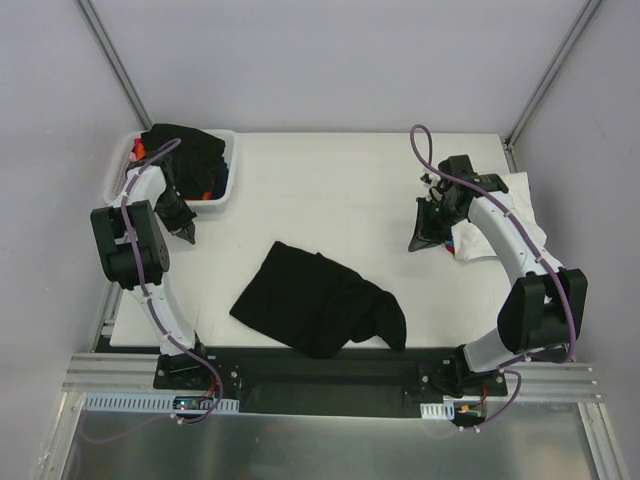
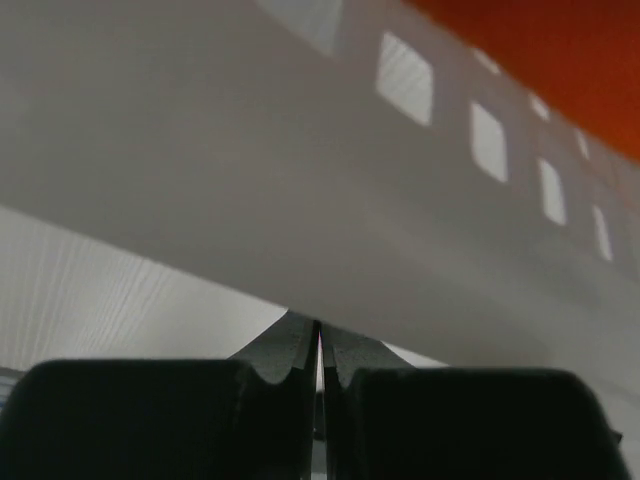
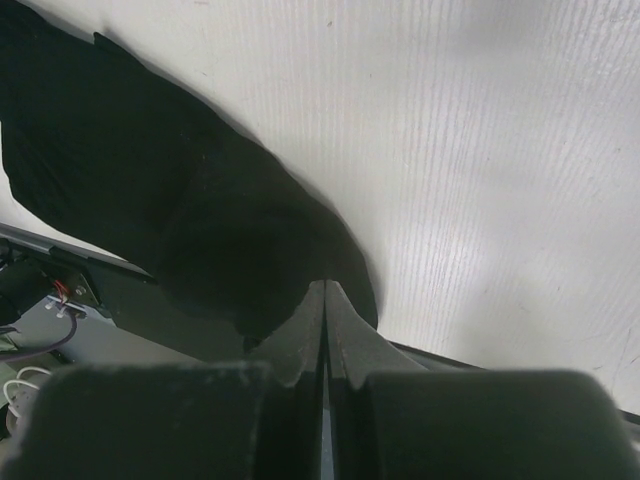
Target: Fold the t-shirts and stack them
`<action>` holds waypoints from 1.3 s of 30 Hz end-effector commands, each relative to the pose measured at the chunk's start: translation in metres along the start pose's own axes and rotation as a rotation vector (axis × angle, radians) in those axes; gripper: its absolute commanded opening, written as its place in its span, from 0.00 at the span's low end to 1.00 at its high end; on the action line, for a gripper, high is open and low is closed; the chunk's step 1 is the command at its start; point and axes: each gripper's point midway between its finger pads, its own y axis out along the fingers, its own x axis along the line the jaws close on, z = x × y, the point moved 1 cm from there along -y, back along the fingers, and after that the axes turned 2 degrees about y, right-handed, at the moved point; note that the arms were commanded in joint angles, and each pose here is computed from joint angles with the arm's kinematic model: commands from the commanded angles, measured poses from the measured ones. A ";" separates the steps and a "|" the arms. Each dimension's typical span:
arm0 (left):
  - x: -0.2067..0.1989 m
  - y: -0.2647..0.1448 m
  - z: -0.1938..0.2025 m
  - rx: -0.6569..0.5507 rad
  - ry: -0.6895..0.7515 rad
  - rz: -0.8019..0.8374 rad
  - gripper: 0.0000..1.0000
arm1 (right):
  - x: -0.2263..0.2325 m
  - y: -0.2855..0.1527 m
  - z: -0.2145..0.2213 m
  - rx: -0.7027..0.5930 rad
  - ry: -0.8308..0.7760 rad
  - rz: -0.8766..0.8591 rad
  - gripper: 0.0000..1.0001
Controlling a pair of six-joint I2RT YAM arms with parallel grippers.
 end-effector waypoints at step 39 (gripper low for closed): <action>-0.088 -0.133 -0.097 -0.410 0.126 0.403 0.04 | -0.017 -0.028 0.041 -0.060 0.042 0.127 0.01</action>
